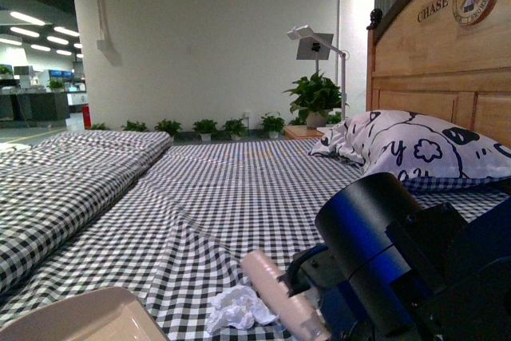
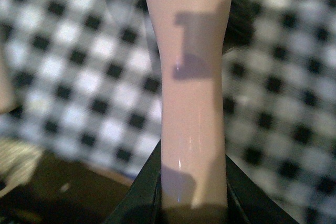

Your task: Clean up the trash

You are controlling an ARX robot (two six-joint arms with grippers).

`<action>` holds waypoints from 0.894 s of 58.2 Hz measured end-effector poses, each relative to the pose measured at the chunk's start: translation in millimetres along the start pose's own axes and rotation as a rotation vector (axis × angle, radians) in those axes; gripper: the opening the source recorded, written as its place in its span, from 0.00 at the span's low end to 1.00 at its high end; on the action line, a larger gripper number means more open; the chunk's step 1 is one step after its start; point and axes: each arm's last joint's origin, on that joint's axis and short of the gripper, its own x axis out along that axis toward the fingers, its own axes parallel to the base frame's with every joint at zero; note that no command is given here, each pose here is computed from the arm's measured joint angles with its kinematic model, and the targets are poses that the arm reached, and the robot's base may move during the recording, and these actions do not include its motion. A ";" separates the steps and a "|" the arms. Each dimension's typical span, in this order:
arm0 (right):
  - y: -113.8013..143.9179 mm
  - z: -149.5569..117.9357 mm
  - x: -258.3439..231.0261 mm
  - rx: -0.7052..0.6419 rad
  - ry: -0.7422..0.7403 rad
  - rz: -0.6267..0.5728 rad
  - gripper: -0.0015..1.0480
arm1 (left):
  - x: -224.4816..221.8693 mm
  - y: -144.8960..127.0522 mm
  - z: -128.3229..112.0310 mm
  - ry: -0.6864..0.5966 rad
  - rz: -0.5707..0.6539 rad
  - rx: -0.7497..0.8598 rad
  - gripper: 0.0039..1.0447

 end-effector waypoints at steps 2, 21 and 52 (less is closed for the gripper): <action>3.6 -1.9 -2.3 0.002 0.012 0.057 0.19 | 0.0 0.0 0.0 0.000 0.000 0.000 0.26; 29.5 -6.1 -72.1 -0.045 -0.006 0.546 0.19 | 0.0 0.0 0.0 0.000 0.000 0.001 0.26; -101.5 12.5 -70.6 0.241 -0.306 0.049 0.19 | 1.4 1.1 -0.1 -0.060 0.111 -0.015 0.26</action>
